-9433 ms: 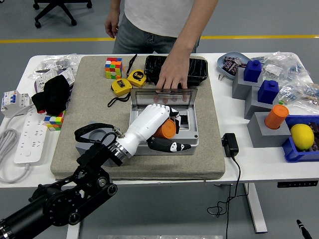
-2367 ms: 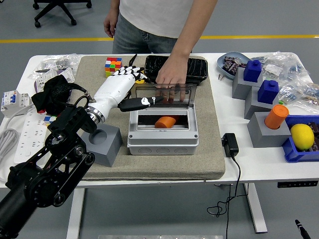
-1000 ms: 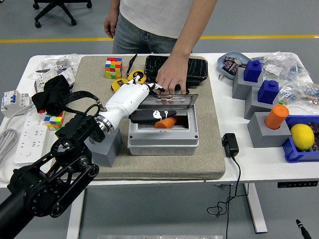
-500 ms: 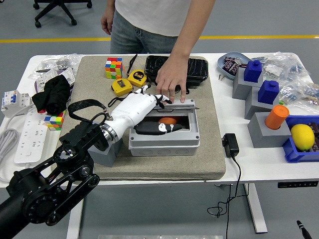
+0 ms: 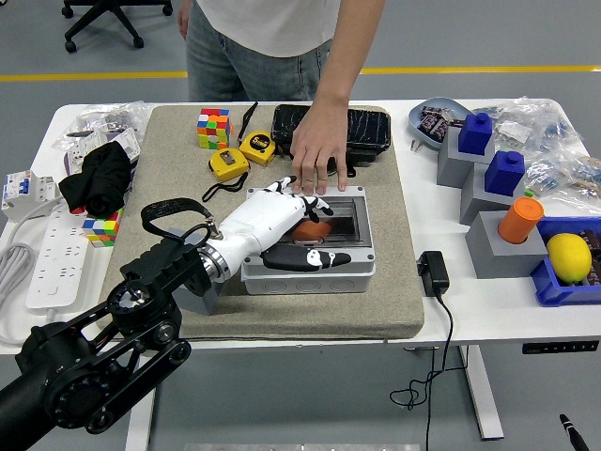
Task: Fetch the battery,place it into the box,close the lid of the box
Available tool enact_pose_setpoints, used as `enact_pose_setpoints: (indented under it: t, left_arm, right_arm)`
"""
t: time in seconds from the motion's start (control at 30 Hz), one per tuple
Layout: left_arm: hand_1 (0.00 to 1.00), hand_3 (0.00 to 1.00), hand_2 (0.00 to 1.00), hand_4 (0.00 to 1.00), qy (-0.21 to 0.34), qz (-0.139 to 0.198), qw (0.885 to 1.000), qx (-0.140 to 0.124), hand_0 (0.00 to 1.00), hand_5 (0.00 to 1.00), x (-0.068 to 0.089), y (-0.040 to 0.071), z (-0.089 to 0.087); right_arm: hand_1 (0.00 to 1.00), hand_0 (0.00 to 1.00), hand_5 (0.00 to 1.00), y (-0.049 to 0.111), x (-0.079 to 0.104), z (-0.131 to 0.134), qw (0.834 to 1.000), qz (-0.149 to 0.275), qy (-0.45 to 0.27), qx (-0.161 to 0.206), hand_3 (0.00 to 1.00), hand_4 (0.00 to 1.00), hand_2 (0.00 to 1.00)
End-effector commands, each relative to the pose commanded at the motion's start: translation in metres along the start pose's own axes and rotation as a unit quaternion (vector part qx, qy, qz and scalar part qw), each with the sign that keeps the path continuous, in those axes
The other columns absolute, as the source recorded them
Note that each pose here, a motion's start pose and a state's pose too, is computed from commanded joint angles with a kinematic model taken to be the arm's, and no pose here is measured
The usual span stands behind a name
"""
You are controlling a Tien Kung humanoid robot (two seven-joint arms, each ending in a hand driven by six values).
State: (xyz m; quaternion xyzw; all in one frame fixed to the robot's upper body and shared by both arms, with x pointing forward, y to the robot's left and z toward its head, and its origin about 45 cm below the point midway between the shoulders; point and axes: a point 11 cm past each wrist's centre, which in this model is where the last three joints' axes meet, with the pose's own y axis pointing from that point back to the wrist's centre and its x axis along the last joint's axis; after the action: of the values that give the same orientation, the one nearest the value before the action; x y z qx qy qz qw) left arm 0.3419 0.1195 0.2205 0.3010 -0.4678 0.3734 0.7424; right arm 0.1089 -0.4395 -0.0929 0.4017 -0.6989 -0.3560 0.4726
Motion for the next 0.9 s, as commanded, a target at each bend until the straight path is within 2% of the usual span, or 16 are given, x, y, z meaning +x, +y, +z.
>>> enact_pose_setpoints:
  t: [0.03,0.1,0.2,0.23,0.3,0.4,0.43,0.57,0.67,0.8,0.83,0.9]
  left_arm:
    - [0.759,0.761,0.718,0.998,0.011,0.011,1.000,-0.001,0.998,0.998,0.004,0.000,-0.002]
    - [0.759,0.761,0.718,0.998,0.041,0.040,0.998,-0.003,0.998,0.998,0.013,0.001,-0.006]
    - [0.759,0.761,0.718,0.998,0.095,0.102,0.990,-0.006,0.998,0.998,0.034,0.006,-0.017]
    - [0.849,0.798,0.827,0.998,0.109,0.122,0.986,-0.005,0.945,0.998,0.040,0.008,-0.022]
    - [0.849,0.798,0.827,0.998,0.142,0.161,0.977,-0.001,0.945,0.998,0.052,0.014,-0.033]
    - [0.849,0.798,0.827,0.998,0.208,0.200,0.958,0.008,0.945,0.998,0.059,0.024,-0.053]
    - [0.944,0.868,0.929,0.998,0.229,0.205,0.952,0.010,0.874,0.956,0.060,0.026,-0.058]
    - [0.944,0.868,0.929,0.998,0.319,0.219,0.922,0.009,0.874,0.956,0.054,0.036,-0.073]
    - [0.966,0.917,0.966,0.998,0.381,0.207,0.901,0.003,0.863,0.964,0.044,0.042,-0.077]
    - [0.966,0.917,0.966,0.998,0.465,0.205,0.862,-0.004,0.863,0.964,0.039,0.049,-0.084]
    - [0.891,0.879,0.900,0.998,0.488,0.203,0.849,-0.005,0.843,0.998,0.037,0.053,-0.087]
    - [0.891,0.879,0.900,0.998,0.528,0.201,0.825,-0.006,0.843,0.998,0.034,0.058,-0.092]
  right_arm:
    - [0.765,0.851,0.998,0.000,0.000,0.000,1.000,0.000,0.000,0.000,0.775,0.998,0.750]
    - [0.765,0.851,0.998,0.000,-0.001,0.000,1.000,-0.001,0.000,0.000,0.775,0.998,0.750]
    - [0.765,0.851,0.998,0.000,-0.002,0.001,1.000,-0.001,0.001,-0.001,0.775,0.998,0.750]
    - [0.765,0.851,0.998,0.000,-0.002,0.001,1.000,-0.001,0.001,-0.001,0.776,0.998,0.750]
    - [0.765,0.851,0.998,0.000,-0.002,0.002,1.000,-0.002,0.001,-0.002,0.776,0.998,0.750]
    - [0.765,0.851,0.998,0.000,-0.003,0.002,1.000,-0.002,0.000,-0.002,0.776,0.998,0.750]
    - [0.764,0.850,0.997,0.000,-0.003,0.002,1.000,-0.002,0.000,-0.003,0.782,0.998,0.748]
    - [0.764,0.850,0.997,0.000,-0.002,0.002,1.000,0.001,-0.002,-0.003,0.782,0.998,0.748]
    - [0.765,0.851,0.997,0.000,-0.001,0.001,1.000,0.000,-0.002,-0.002,0.777,0.998,0.750]
    - [0.765,0.851,0.997,0.000,-0.001,-0.001,1.000,0.001,-0.001,0.001,0.777,0.998,0.750]
    - [0.769,0.852,0.997,0.000,-0.002,-0.003,1.000,0.001,0.000,0.003,0.754,0.998,0.750]
    - [0.769,0.852,0.997,0.000,-0.001,-0.005,1.000,0.002,0.001,0.006,0.754,0.998,0.750]
